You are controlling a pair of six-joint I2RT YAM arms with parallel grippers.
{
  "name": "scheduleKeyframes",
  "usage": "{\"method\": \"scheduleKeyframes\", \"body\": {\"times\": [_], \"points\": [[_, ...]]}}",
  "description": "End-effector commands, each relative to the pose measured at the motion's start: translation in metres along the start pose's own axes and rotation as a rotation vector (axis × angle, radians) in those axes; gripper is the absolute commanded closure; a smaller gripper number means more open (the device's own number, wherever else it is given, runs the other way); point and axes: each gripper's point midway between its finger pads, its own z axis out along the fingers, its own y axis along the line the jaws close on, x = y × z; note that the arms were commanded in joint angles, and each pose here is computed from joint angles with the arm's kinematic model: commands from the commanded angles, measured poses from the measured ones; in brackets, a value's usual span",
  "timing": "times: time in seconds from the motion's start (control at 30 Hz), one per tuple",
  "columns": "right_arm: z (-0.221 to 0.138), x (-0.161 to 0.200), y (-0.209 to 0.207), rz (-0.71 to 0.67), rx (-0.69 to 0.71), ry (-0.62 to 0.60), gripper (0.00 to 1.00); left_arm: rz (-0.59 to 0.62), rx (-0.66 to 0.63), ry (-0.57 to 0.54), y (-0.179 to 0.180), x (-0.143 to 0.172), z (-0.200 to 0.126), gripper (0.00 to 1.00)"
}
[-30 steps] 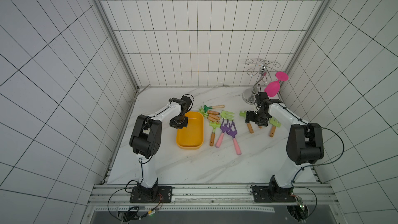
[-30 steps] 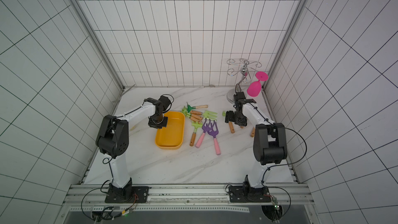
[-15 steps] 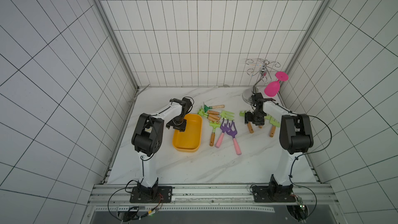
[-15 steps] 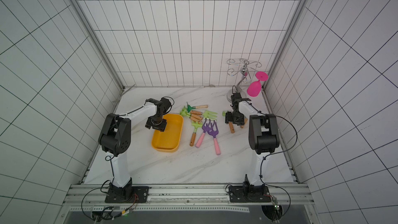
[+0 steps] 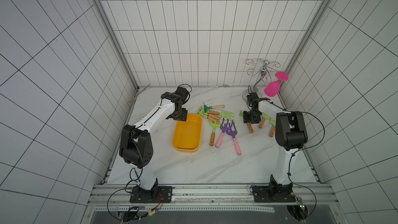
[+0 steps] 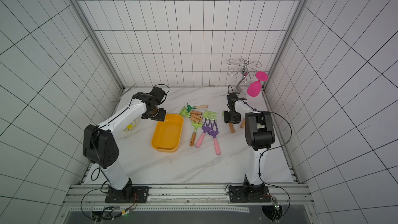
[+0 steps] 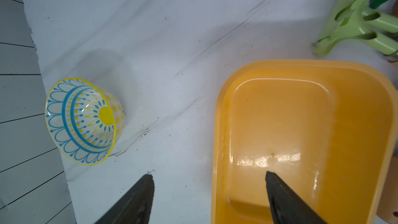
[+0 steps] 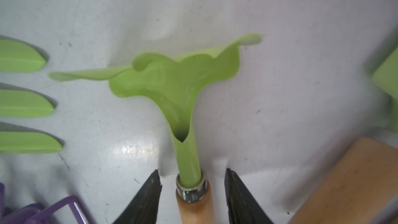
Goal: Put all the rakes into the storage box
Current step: Adjust the storage box at the center of the board, then pick up the rake at the center of the board.
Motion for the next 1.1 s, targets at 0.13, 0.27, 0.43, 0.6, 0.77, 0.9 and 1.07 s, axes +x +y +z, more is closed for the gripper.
{"method": "scheduleKeyframes", "body": {"times": [0.13, 0.27, 0.43, 0.6, 0.77, 0.9, 1.07], "points": [[0.009, 0.013, 0.001, -0.011, 0.026, 0.041, 0.59, 0.027, 0.094, -0.065, -0.020, -0.007, -0.028, 0.17], [0.014, 0.019, 0.004, -0.002, 0.008, 0.060, 0.64, 0.070, 0.120, -0.062, -0.036, -0.003, -0.028, 0.17], [0.013, 0.021, 0.007, 0.024, -0.008, 0.064, 0.69, 0.106, 0.139, -0.064, -0.051, -0.001, -0.029, 0.17], [0.003, 0.019, 0.016, 0.043, -0.033, 0.045, 0.77, 0.156, 0.186, -0.125, -0.075, -0.008, -0.043, 0.18], [-0.005, 0.018, 0.021, 0.062, -0.028, 0.031, 0.83, 0.199, 0.267, -0.166, -0.106, -0.012, -0.057, 0.18], [-0.039, 0.011, 0.024, 0.094, -0.022, -0.019, 0.87, 0.219, 0.376, -0.206, -0.135, -0.013, -0.071, 0.19], [-0.114, -0.011, 0.052, 0.107, -0.126, -0.179, 0.86, 0.215, 0.556, -0.298, -0.171, -0.018, -0.096, 0.19]]}}
